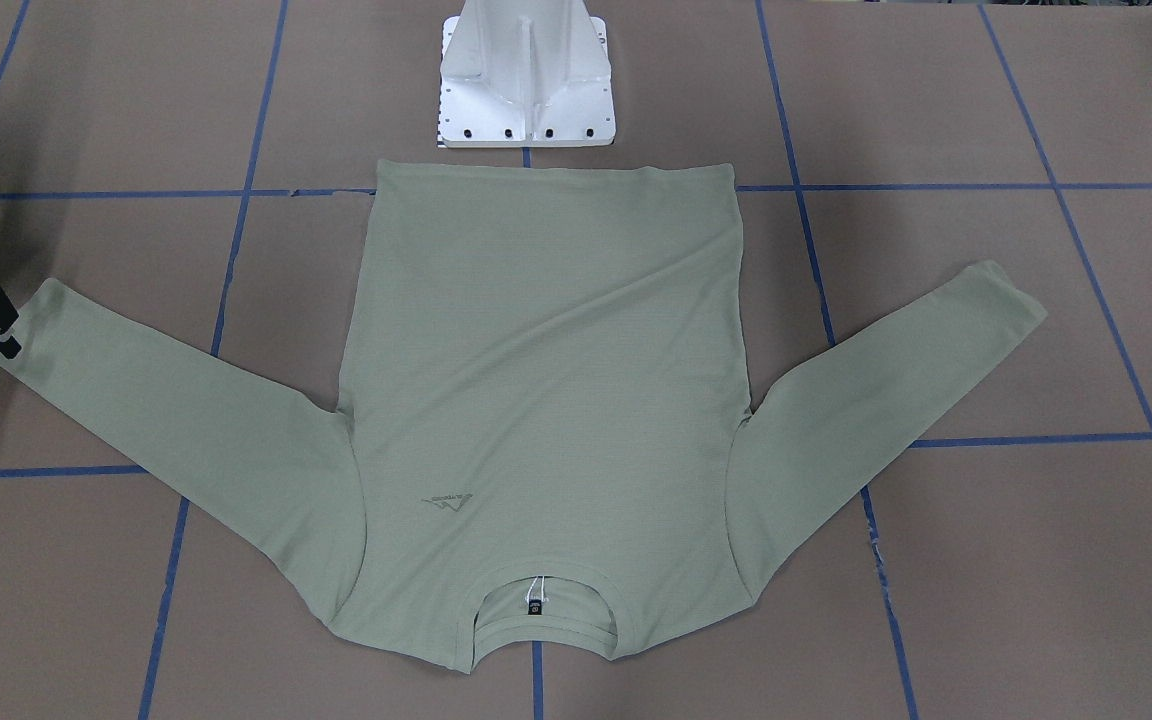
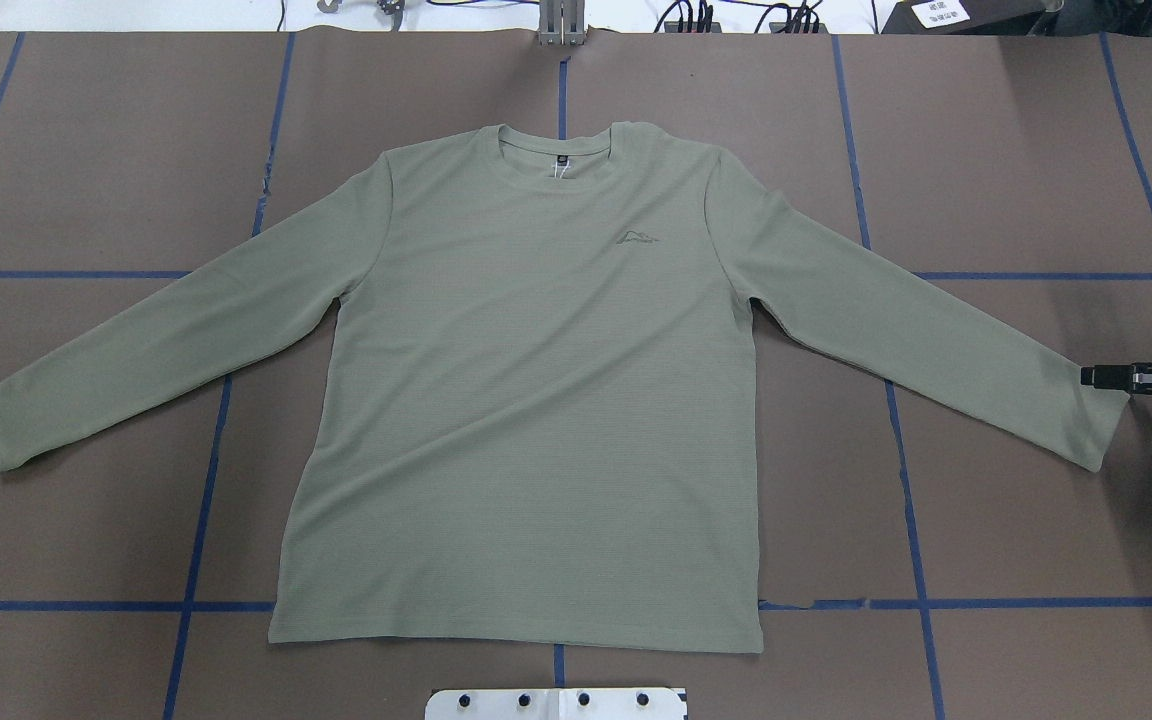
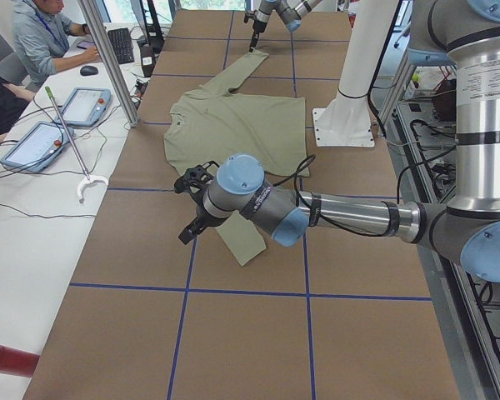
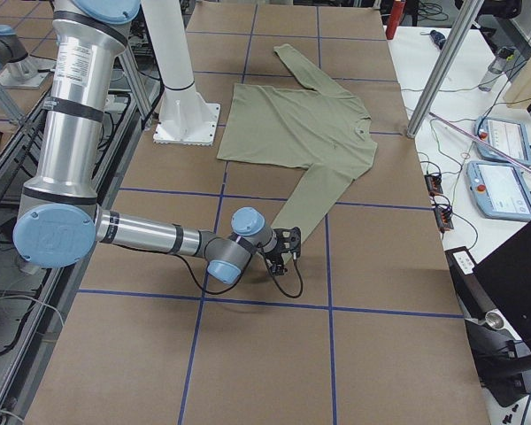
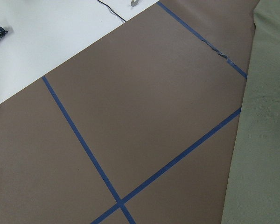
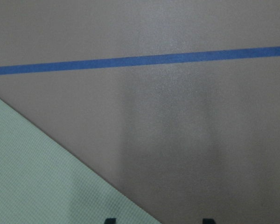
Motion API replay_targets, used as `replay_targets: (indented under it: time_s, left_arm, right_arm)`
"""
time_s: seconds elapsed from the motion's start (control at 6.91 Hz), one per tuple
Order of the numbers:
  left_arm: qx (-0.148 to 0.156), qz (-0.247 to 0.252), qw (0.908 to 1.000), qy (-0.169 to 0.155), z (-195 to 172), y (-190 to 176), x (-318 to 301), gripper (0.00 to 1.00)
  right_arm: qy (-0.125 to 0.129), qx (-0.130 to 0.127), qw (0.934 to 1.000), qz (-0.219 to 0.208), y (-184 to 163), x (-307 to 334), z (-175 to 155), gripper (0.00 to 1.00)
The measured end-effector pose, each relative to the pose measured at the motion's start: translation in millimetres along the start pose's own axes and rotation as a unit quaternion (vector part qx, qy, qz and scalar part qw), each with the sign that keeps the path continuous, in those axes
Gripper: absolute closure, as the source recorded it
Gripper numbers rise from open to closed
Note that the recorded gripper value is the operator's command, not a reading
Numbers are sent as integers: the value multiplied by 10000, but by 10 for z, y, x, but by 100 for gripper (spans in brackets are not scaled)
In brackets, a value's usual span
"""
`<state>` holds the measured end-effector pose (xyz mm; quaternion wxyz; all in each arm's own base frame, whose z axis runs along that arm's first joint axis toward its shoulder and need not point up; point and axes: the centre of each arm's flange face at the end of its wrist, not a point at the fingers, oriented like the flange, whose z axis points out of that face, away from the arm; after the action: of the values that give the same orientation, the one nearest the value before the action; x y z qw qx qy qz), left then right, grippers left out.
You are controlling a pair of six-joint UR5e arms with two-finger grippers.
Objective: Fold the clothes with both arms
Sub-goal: 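Lower the right gripper to the cuff of the sleeve nearest it and grasp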
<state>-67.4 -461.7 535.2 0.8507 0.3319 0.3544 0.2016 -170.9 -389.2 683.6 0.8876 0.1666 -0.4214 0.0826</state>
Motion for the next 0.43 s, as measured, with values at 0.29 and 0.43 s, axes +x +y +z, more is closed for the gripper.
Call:
replay_targets:
  time_s: [0.29, 0.43]
  left_arm:
    - [0, 3, 10000, 3, 0, 0, 1, 0]
    - [1, 4, 10000, 2, 0, -1, 0, 0]
  right_arm:
    - [-37, -25, 10000, -40, 84, 32, -22, 47]
    - [-46, -34, 10000, -54, 112, 42, -27, 76]
